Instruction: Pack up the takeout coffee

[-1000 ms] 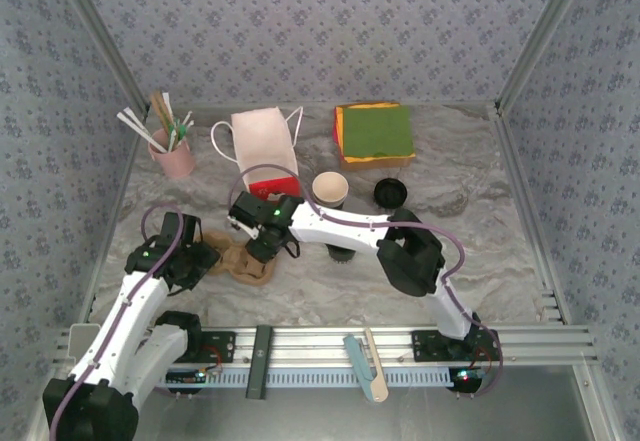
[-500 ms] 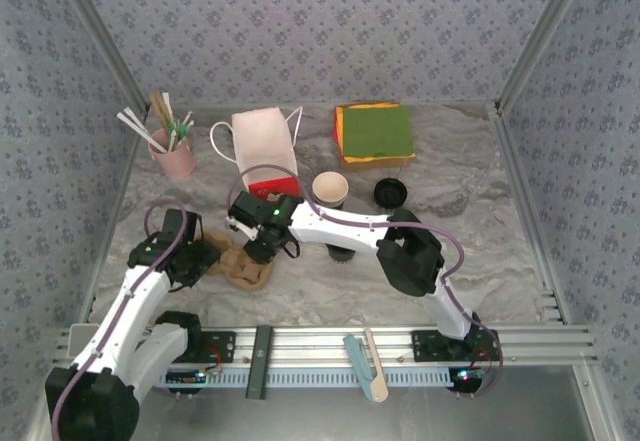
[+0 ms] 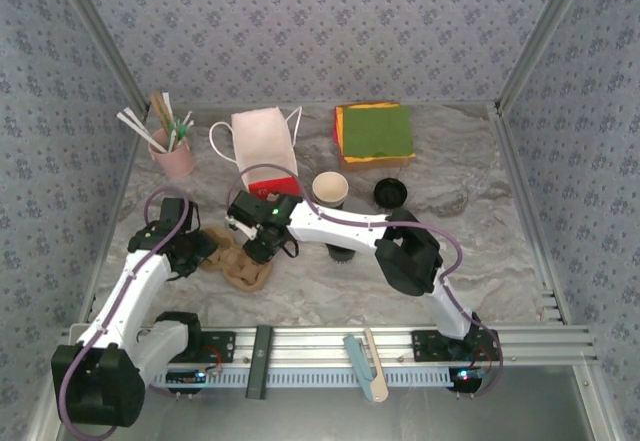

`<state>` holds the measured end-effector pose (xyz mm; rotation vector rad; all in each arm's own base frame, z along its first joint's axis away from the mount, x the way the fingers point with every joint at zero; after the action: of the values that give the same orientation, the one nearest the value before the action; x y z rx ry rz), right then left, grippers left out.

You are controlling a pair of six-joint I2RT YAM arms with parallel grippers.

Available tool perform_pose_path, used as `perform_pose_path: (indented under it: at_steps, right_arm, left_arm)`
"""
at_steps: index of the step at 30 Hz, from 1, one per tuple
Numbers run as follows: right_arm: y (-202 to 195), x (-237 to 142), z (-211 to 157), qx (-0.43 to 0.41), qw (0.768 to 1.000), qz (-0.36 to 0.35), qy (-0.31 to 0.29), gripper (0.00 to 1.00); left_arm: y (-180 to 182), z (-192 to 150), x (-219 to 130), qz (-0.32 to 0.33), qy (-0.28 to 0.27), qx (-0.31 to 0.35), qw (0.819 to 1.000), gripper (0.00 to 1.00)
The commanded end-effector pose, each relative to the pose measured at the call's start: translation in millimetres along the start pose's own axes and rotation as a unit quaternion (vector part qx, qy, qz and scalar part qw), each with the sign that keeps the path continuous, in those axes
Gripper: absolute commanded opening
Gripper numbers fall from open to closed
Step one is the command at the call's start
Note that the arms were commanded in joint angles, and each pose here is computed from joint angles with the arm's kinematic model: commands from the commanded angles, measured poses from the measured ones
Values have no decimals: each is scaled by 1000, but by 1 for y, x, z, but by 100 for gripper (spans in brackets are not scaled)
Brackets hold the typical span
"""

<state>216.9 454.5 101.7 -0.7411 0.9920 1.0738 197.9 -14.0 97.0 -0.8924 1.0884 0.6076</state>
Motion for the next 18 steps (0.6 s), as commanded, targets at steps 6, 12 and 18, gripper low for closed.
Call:
perform_pose_path:
  at_steps: [6,12,18]
  right_arm:
    - [0,3,-5,7,1000,0,16,22]
    - [0,-4,-3,5,1000,-5,12,18]
    - [-1,-17,2,9,1000,-10,0,12]
  left_arm:
    - [-14,6,-12,-31,-7,5,999,53]
    - [-18,3,-23,-40,4,-4,999,54]
    - [-18,-6,-38,-68,26,-26,997,54]
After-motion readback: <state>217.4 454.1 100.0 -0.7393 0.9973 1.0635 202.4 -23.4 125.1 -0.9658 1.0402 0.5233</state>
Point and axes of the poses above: each hand's point on the last joint's axis, 136 mm out from that joint toward the fingers, its own x axis out along the fingers, its own y axis along the line the jaws close on, z = x × y, the point moved 2 cm from there along -x, back along the fingers, and after that the axes turned 15 degrees about -x, right-handed, at the moved point
